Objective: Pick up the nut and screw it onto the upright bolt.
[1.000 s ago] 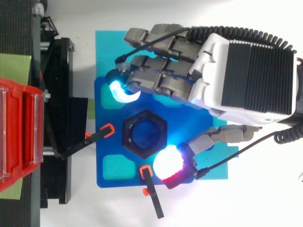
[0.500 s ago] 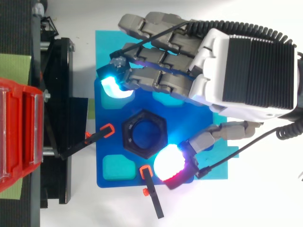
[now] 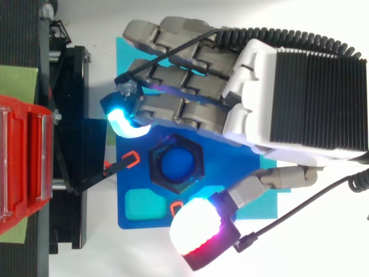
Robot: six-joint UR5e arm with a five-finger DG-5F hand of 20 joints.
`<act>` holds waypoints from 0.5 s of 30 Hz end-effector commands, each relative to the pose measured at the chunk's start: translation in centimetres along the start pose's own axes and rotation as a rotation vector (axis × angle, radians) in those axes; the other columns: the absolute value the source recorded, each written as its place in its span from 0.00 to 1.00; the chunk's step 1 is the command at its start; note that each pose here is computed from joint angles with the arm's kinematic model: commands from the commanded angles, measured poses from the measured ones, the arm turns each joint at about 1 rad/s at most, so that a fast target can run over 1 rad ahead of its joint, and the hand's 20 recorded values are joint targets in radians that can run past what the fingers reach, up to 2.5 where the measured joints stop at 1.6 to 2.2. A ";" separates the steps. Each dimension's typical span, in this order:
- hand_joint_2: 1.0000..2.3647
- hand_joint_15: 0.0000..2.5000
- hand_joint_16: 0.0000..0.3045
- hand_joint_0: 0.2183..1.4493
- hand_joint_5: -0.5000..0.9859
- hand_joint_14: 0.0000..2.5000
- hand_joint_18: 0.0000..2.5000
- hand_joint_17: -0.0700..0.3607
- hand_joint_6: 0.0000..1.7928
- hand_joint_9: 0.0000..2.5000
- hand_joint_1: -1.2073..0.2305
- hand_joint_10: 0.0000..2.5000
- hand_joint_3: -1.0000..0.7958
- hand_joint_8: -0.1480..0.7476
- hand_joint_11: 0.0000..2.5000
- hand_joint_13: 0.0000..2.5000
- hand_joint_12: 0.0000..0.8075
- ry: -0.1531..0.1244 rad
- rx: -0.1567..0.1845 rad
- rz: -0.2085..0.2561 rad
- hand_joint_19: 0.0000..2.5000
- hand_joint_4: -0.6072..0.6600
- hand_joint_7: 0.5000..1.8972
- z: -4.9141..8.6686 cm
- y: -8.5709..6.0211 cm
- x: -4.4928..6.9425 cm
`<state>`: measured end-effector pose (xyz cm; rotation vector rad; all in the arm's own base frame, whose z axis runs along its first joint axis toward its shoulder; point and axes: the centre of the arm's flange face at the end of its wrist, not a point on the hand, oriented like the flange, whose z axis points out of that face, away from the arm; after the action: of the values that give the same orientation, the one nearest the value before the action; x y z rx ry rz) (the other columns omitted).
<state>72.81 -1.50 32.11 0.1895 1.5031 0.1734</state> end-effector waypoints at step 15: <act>0.00 0.00 0.18 0.20 0.21 0.00 0.08 0.44 0.28 0.13 0.74 0.00 0.28 0.51 0.00 0.12 0.50 0.024 -0.032 0.000 0.00 0.70 0.29 0.0 3.1 0.1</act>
<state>72.92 1.25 32.74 0.1646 1.5166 0.1994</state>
